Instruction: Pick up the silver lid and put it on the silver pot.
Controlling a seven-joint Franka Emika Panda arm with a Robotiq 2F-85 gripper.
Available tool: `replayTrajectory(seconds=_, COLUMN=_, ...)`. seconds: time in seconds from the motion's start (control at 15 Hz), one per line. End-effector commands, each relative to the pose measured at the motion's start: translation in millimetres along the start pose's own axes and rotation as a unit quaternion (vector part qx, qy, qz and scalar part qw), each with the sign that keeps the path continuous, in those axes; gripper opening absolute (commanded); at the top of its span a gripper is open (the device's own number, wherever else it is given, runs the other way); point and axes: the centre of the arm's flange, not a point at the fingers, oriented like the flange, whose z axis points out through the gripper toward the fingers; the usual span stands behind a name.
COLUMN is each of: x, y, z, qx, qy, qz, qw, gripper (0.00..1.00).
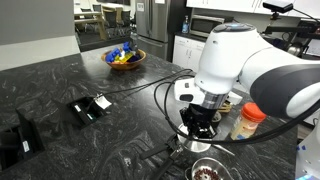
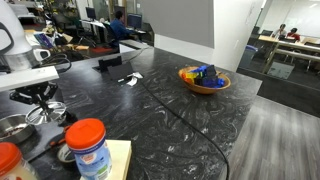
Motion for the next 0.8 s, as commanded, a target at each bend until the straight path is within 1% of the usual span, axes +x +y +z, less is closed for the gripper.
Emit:
replayTrajectory(seconds=0.0, x=0.0, y=0.1, z=0.0, qx=0.000, qy=0.000, qz=0.000, qw=1.0000, gripper=0.04)
replayTrajectory(seconds=0.27, x=0.1, y=0.1, z=-0.1, qx=0.000, qy=0.001, qz=-0.001, qw=1.0000, gripper=0.04)
replayTrajectory(seconds=0.33, x=0.1, y=0.1, z=-0.1, qx=-0.001, qy=0.001, qz=-0.001, qw=1.0000, gripper=0.01)
replayTrajectory(seconds=0.4, x=4.3, y=-2.4, z=1.2, qx=0.003, qy=-0.002, qz=-0.009, qw=1.0000, gripper=0.01)
replayTrajectory(seconds=0.53, x=11.9, y=-13.1, z=-0.3, qx=-0.002, qy=-0.009, qz=-0.019, qw=0.9998, gripper=0.01)
replayTrajectory(seconds=0.73, x=29.6, y=-40.7, z=-3.8, qx=-0.006, qy=-0.015, qz=-0.049, qw=0.9986, gripper=0.01)
